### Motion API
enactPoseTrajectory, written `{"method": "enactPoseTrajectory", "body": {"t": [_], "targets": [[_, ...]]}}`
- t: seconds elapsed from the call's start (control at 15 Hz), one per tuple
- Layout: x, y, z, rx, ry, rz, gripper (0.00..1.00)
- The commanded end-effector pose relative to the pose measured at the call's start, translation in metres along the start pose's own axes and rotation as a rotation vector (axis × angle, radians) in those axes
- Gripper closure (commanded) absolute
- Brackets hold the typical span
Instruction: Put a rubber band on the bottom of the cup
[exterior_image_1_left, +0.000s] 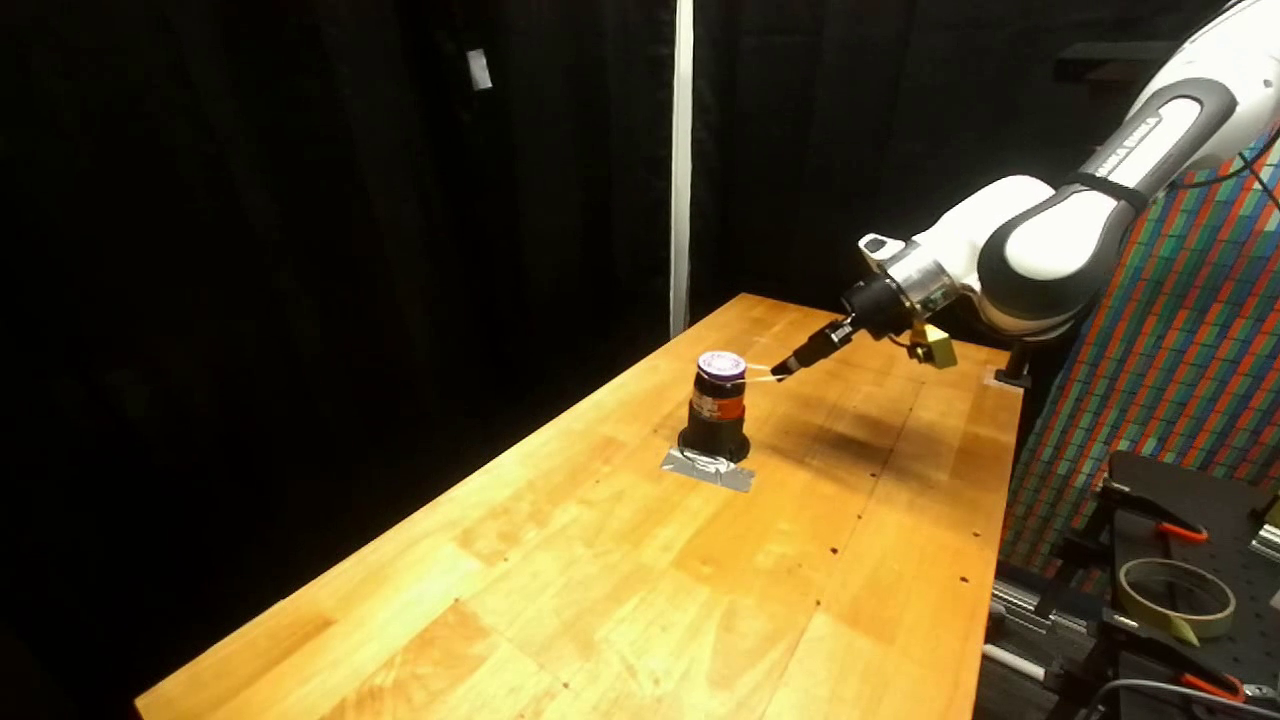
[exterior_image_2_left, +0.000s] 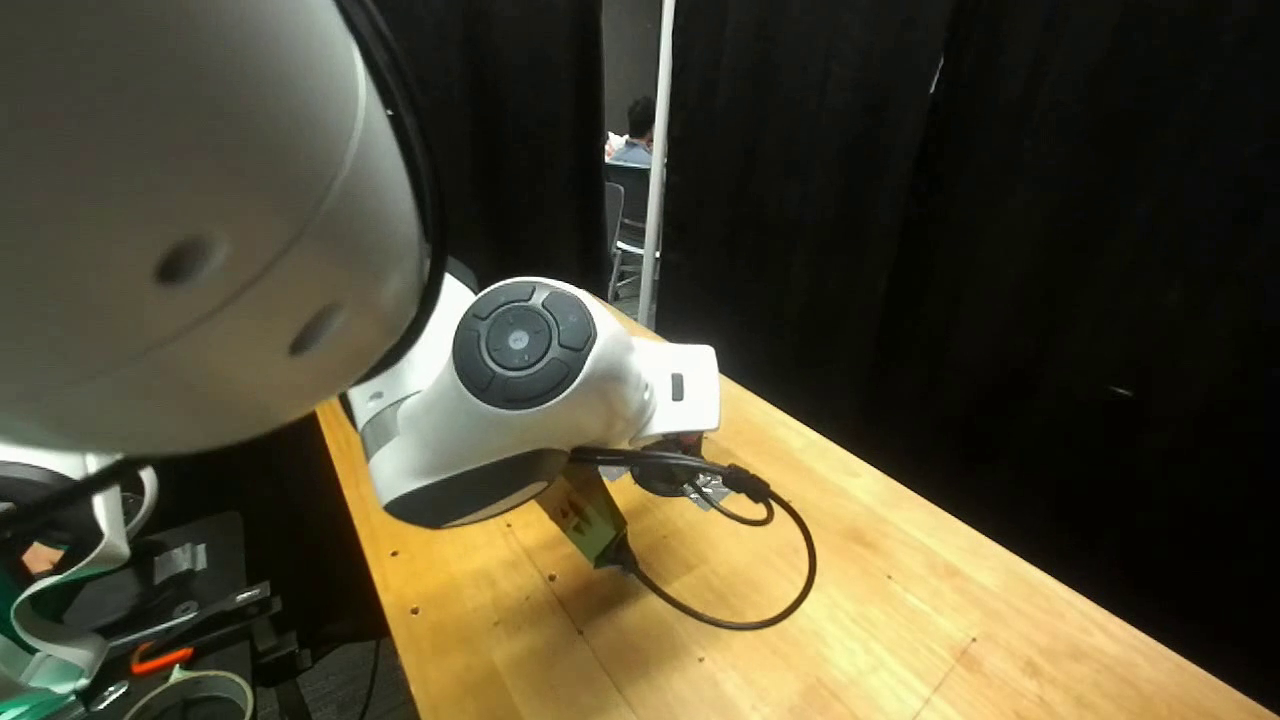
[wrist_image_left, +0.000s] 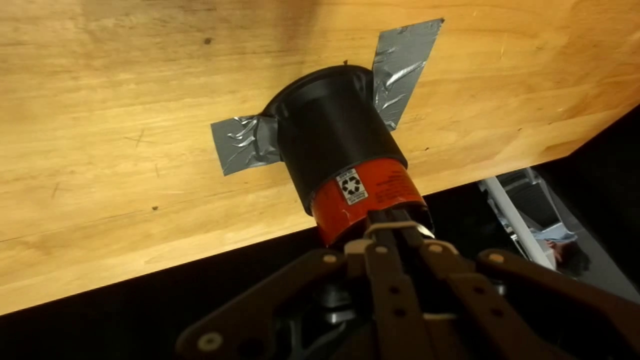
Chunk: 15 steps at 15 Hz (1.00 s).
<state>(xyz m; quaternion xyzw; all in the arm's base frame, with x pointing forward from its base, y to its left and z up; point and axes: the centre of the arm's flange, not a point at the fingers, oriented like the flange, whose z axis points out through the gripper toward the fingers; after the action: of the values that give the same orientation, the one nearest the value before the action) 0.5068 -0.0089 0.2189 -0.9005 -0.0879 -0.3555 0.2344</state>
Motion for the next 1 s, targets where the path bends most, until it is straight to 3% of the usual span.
{"method": "enactPoseTrajectory", "body": {"t": [0.0,0.33,0.93], "targets": [[-0.0100,0.0024,-0.0101,0.066,0.066,0.011,0.90],[-0.0122,-0.0001,-0.0110,0.124,0.133,0.023,0.90],[-0.0086,-0.0060,-0.0096,0.112,0.216,0.060,0.90]]}}
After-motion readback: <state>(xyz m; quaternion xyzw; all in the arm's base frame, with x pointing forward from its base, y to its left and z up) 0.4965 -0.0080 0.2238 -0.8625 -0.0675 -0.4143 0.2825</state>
